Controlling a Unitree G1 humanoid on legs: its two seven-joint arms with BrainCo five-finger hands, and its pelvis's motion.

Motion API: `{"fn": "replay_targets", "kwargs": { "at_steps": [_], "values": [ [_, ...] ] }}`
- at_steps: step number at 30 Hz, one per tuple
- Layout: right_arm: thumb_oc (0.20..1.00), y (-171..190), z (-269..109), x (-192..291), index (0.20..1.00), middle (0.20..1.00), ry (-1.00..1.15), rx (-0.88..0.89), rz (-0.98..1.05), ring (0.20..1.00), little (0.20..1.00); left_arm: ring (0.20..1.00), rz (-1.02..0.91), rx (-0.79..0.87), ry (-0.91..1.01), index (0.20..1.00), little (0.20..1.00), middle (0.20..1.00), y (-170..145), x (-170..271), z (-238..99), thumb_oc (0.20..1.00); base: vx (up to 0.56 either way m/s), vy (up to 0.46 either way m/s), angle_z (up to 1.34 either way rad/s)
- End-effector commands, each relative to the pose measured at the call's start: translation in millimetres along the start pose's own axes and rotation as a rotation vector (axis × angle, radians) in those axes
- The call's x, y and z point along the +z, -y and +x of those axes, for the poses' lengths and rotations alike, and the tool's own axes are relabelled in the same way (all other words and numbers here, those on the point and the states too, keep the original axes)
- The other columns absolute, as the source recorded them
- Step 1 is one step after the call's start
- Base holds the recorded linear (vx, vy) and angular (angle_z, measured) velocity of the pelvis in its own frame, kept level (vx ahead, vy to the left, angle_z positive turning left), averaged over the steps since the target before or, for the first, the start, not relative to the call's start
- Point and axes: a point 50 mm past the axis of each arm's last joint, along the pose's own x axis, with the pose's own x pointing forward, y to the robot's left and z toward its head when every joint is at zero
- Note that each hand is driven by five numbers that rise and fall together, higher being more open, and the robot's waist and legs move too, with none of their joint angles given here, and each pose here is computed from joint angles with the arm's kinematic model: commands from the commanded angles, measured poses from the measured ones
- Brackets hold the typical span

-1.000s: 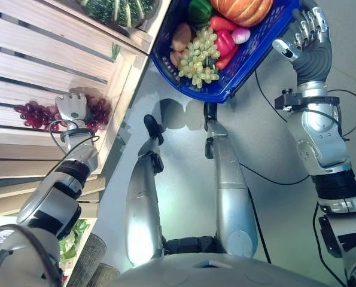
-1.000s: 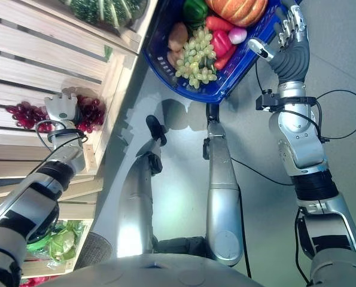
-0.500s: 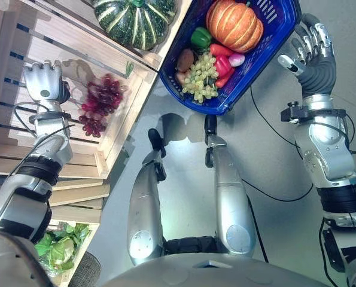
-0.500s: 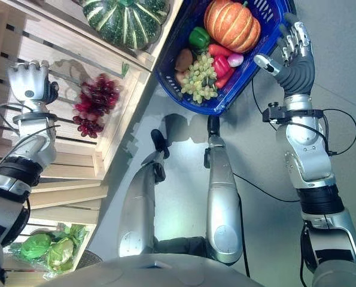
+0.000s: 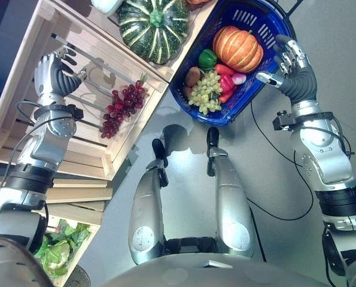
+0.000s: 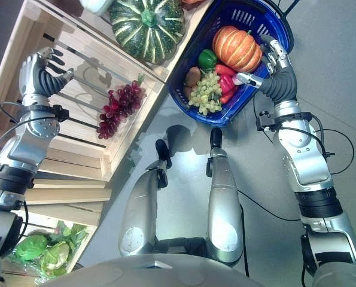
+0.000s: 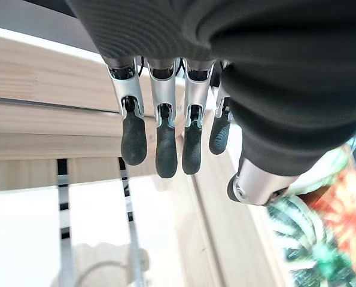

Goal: Pick up fruits and vegetables into the basket

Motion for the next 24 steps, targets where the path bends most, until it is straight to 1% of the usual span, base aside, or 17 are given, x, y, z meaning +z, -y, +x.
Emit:
{"fn": "replay_targets", "kwargs": {
  "at_steps": [1, 2, 3, 4, 5, 6, 8, 13, 16, 18, 19, 24],
  "values": [
    [1.000, -7, 7, 26, 1.000, 1.000, 0.122, 0.036, 0.006, 1.000, 1.000, 0.200, 0.050, 0.050, -0.011, 0.200, 0.200, 0.200, -24, -4, 6, 0.200, 0.03, -0.038, 0.03],
    [1.000, -7, 7, 27, 1.000, 1.000, 0.122, 0.036, 0.007, 1.000, 1.000, 0.200, 0.046, 0.048, -0.014, 0.200, 0.200, 0.200, -24, -4, 6, 0.200, 0.03, -0.050, 0.05],
    [1.000, -6, 8, 27, 1.000, 1.000, 0.118, 0.038, 0.004, 1.000, 1.000, 0.639, 0.027, 0.032, -0.025, 0.639, 0.639, 0.639, -22, -3, 6, 0.639, 0.02, -0.038, 0.06],
    [1.000, -7, 8, 27, 1.000, 1.000, 0.117, 0.038, 0.004, 1.000, 1.000, 0.787, 0.027, 0.030, -0.026, 0.787, 0.787, 0.787, -21, -4, 6, 0.787, 0.02, -0.052, 0.05],
    [1.000, -8, 8, 27, 1.000, 1.000, 0.114, 0.038, 0.008, 1.000, 1.000, 1.000, 0.031, 0.014, -0.035, 1.000, 1.000, 1.000, -16, -5, 5, 1.000, 0.00, 0.000, 0.00],
    [1.000, -9, 9, 26, 1.000, 1.000, 0.114, 0.038, 0.010, 1.000, 1.000, 1.000, 0.033, 0.008, -0.039, 1.000, 1.000, 1.000, -14, -5, 4, 1.000, 0.00, -0.047, 0.02],
    [1.000, -13, 9, 24, 1.000, 1.000, 0.113, 0.036, 0.027, 1.000, 1.000, 1.000, 0.106, -0.007, -0.059, 1.000, 1.000, 1.000, -2, -6, 3, 1.000, 0.00, -0.037, 0.02],
    [1.000, -15, 9, 23, 1.000, 1.000, 0.127, 0.032, 0.036, 1.000, 1.000, 1.000, 0.160, -0.043, -0.111, 1.000, 1.000, 1.000, 15, -13, 0, 1.000, 0.00, -0.016, -0.03],
    [1.000, -15, 10, 27, 1.000, 1.000, 0.165, 0.011, 0.051, 1.000, 1.000, 1.000, 0.259, -0.044, -0.147, 1.000, 1.000, 1.000, 28, -22, -4, 1.000, -0.01, -0.022, -0.06],
    [1.000, -14, 9, 28, 1.000, 1.000, 0.180, -0.001, 0.061, 1.000, 1.000, 1.000, 0.281, -0.048, -0.161, 1.000, 1.000, 1.000, 31, -24, -4, 1.000, -0.01, -0.014, -0.10],
    [1.000, -12, 8, 28, 1.000, 1.000, 0.198, -0.021, 0.075, 1.000, 1.000, 1.000, 0.298, -0.051, -0.198, 1.000, 1.000, 1.000, 40, -30, -9, 1.000, -0.01, -0.017, -0.16],
    [1.000, -12, 5, 27, 1.000, 1.000, 0.216, -0.057, 0.104, 1.000, 1.000, 1.000, 0.315, -0.075, -0.270, 1.000, 1.000, 1.000, 57, -40, -17, 1.000, -0.01, -0.015, -0.08]
  ]
}}
